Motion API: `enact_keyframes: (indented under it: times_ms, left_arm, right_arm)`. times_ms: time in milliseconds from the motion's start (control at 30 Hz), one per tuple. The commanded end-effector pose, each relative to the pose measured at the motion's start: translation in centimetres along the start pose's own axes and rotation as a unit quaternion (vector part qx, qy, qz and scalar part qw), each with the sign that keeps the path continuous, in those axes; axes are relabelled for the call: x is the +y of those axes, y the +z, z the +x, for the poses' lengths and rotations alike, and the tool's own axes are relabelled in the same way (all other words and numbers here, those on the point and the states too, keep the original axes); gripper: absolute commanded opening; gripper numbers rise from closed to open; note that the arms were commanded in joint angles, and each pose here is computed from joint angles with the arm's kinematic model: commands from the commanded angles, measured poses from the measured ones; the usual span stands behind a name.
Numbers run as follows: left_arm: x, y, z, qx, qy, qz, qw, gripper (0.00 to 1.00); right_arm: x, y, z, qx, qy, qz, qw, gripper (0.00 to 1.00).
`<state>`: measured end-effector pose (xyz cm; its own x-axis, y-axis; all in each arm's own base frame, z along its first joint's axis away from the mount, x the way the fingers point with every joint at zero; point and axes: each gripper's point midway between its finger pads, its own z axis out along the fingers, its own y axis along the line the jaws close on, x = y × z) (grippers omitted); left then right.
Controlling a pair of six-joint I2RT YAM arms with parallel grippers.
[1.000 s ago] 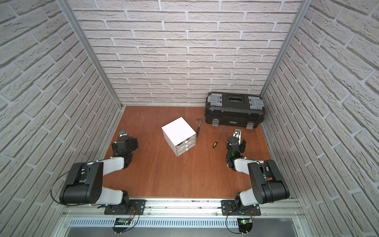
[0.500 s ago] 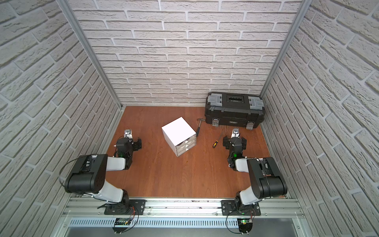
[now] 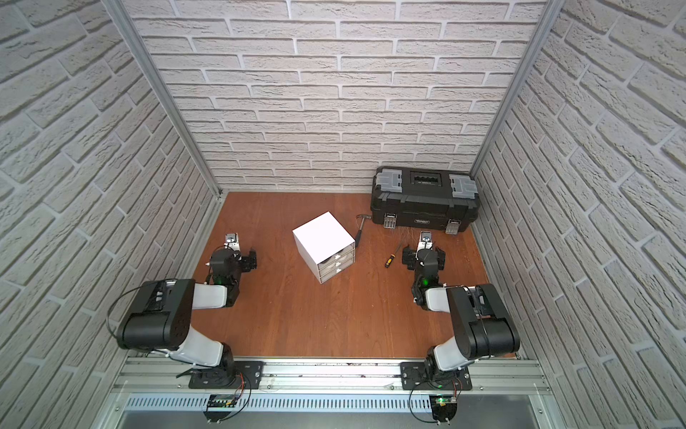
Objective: Put the bluetooth earphones in the drawer according to color
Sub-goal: Reset both arms
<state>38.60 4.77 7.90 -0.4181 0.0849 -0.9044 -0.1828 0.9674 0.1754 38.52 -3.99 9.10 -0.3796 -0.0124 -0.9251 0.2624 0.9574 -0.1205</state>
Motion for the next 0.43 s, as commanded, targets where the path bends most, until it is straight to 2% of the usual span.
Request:
enact_keyframes:
  times_ms: [0,400]
  left_arm:
    - [0.23,-0.07,-1.08,-0.024,-0.001,0.000,1.000,0.98]
    - [0.20,-0.04,-1.01,-0.024,-0.001,0.000,1.000,0.98]
  right_arm:
    - [0.06,-0.15,-0.67,-0.018,0.004,-0.003,1.000,1.00]
    - [0.05,-0.18,-0.72,-0.019,0.004,-0.003,1.000,1.00]
